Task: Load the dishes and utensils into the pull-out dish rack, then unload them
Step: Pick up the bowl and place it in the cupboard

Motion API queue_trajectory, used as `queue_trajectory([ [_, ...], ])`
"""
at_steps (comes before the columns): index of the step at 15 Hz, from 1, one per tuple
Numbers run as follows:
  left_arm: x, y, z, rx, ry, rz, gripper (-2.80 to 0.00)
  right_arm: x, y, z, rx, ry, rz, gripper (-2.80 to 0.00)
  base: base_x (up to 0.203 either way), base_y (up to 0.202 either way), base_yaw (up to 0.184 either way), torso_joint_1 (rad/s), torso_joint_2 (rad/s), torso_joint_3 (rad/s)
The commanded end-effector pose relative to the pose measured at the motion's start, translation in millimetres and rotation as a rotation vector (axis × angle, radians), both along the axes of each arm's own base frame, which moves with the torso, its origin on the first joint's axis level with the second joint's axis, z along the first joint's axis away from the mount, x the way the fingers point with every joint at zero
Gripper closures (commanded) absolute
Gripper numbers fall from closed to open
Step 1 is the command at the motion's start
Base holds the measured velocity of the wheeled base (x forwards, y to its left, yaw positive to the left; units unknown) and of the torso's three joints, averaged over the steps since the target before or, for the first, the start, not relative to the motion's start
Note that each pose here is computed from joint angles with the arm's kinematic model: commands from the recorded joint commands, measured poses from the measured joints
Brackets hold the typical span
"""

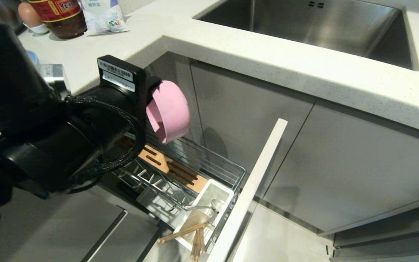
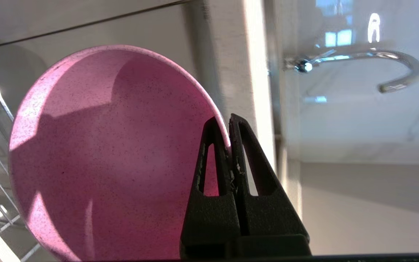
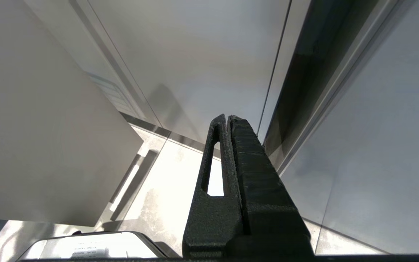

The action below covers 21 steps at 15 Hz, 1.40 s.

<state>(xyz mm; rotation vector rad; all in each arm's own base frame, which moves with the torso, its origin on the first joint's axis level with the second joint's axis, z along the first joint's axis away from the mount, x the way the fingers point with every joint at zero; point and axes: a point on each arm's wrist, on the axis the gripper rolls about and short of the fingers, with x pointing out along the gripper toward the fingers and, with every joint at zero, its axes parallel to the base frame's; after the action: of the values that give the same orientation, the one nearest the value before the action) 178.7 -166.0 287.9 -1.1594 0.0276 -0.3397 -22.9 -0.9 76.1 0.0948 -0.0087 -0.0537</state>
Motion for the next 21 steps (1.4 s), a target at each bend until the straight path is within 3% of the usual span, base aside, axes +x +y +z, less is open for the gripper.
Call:
queue_trajectory([
  [1,21,-20,-30,0.049,0.058,0.014,0.00,0,0,0,0.000,-0.004,0.000,0.00,0.000,0.000,0.000,0.000,0.00,0.000],
  [4,39,-34,-54,0.083,0.101,0.028,0.00,0,0,0,0.000,-0.005,0.000,0.00,0.000,0.000,0.000,0.000,0.00,0.000],
  [8,57,-43,-82,0.054,0.077,0.053,0.00,0,0,0,0.000,-0.004,0.000,0.00,0.000,0.000,0.000,0.000,0.00,0.000],
  [12,77,-49,-112,0.063,0.093,0.079,0.00,0,0,0,0.000,-0.005,-0.001,0.00,0.000,0.000,0.000,0.000,0.00,0.000],
  [21,95,-55,-131,-0.002,0.032,0.091,0.00,0,0,0,0.000,-0.005,0.000,0.00,0.000,0.000,0.000,0.000,0.00,0.000],
])
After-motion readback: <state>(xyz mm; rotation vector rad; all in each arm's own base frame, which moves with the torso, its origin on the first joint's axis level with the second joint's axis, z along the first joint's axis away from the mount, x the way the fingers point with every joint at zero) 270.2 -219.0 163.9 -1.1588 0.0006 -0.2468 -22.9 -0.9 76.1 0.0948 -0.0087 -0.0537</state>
